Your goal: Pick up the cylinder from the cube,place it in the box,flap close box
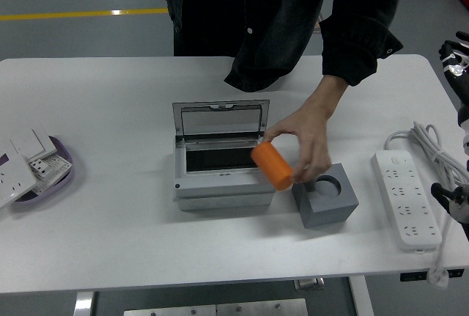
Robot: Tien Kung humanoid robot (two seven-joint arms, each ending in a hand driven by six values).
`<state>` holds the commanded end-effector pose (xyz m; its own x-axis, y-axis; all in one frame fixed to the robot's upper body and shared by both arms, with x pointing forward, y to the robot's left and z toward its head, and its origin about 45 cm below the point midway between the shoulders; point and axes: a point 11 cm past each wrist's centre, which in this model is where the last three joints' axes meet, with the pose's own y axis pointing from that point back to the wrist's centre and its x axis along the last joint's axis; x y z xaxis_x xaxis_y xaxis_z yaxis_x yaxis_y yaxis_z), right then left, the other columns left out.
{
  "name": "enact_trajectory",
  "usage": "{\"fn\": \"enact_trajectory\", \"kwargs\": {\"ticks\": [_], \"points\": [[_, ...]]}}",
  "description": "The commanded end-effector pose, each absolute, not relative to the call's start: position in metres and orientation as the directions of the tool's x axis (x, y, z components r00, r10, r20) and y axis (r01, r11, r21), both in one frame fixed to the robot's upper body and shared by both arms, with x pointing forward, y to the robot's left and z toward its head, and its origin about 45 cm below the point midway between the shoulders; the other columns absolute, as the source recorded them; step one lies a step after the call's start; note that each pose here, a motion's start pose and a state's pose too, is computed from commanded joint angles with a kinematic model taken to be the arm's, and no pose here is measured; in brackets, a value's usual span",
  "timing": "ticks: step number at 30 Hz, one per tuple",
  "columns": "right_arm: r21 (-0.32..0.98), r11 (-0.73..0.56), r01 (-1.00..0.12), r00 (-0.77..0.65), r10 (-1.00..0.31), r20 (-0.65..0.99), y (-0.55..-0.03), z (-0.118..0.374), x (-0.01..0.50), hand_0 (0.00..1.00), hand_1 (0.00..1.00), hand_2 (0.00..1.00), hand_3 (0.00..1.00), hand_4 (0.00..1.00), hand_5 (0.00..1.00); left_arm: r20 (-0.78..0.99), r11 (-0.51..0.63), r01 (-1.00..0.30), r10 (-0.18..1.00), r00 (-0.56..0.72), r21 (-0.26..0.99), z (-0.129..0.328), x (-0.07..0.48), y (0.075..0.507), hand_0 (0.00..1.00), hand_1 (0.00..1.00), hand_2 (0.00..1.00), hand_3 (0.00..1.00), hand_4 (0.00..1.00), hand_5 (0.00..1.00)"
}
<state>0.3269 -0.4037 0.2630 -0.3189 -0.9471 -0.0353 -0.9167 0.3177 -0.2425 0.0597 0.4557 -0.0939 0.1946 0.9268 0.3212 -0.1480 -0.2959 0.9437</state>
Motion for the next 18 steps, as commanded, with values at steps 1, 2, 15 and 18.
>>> {"fn": "enact_trajectory", "kwargs": {"ticks": [1,2,15,18], "points": [[-0.242,0.318,-0.917,-0.319,-0.947,-0.035,-0.4038,0.2629,0.3268,0.690,0.588,0.594,0.623,0.721,0.169,0.321,-0.296,-0.148,0.927,0.194,0.944,-0.0939,0.0597,0.4558,0.597,0.623,0.617,0.637,0.687,0.219],[-0.242,0.319,-0.916,-0.320,-0.947,-0.036,-0.4039,0.2628,0.3268,0.690,0.588,0.594,0.623,0.721,0.169,0.322,-0.296,-0.148,0.927,0.194,0.944,-0.0938,0.0597,0.4559,0.597,0.623,0.617,0.637,0.687,0.219],[-0.245,0.328,-0.912,-0.329,-0.943,-0.040,-0.4061,0.2614,0.3243,0.690,0.589,0.593,0.620,0.719,0.168,0.321,-0.295,-0.147,0.927,0.196,0.944,-0.0940,0.0592,0.4556,0.597,0.622,0.616,0.637,0.687,0.220],[-0.255,0.334,-0.908,-0.334,-0.942,-0.041,-0.4059,0.2600,0.3212,0.690,0.589,0.593,0.621,0.720,0.166,0.321,-0.296,-0.148,0.926,0.196,0.944,-0.0939,0.0597,0.4558,0.597,0.622,0.615,0.637,0.688,0.220]]}}
